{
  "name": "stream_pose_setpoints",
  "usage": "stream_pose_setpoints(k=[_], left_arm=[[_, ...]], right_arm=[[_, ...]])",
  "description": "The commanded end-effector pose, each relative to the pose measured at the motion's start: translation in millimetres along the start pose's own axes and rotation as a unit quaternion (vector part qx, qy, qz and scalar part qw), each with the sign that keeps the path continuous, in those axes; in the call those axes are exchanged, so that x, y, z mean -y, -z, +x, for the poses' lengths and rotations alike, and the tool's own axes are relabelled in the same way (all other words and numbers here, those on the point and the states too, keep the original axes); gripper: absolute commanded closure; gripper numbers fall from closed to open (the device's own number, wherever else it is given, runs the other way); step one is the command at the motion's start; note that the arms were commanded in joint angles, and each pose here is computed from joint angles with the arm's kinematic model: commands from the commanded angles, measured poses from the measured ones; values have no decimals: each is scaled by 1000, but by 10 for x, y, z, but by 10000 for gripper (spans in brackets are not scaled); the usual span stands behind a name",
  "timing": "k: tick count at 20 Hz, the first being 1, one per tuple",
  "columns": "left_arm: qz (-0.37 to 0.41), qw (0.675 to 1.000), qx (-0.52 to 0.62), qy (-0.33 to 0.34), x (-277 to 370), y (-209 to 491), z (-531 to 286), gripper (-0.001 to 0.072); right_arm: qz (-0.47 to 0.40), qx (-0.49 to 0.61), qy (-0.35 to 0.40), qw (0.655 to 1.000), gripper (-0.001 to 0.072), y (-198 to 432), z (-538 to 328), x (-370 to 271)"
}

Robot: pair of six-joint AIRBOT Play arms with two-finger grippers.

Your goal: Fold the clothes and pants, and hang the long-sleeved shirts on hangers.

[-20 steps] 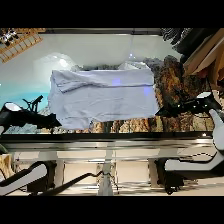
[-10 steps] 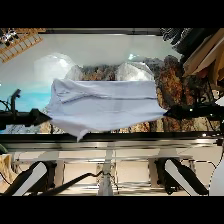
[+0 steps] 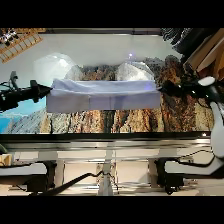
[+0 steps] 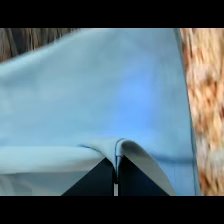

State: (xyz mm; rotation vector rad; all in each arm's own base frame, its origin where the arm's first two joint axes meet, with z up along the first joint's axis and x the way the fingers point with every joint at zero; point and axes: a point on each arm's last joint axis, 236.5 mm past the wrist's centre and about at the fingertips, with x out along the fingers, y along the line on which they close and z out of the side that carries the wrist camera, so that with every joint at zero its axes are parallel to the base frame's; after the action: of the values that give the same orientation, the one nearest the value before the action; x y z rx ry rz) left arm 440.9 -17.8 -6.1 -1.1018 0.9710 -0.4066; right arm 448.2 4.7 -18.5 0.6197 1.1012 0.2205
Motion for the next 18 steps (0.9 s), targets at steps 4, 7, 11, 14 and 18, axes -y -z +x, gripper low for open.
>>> stream_pose_setpoints(k=[4, 7, 11, 14, 18], left_arm=[[-20, 999, 27, 9, -166, -473, 488, 172], [3, 999, 47, 11, -106, -642, 232, 172], [59, 997, 32, 28, 157, -552, 15, 251], [118, 993, -5, 16, 259, -329, 150, 274], [187, 976, -101, -56, 32, 158, 439, 552]], right_arm=[[-5, 10, 24, 1000, 269, -455, 595, 112], [4, -38, 47, 998, 146, -266, 369, 458], [28, -81, 1, 996, 147, 49, 261, 672], [34, -83, -37, 995, 147, 71, 441, 588], [15, -114, -84, 990, 343, 258, 771, 303]])
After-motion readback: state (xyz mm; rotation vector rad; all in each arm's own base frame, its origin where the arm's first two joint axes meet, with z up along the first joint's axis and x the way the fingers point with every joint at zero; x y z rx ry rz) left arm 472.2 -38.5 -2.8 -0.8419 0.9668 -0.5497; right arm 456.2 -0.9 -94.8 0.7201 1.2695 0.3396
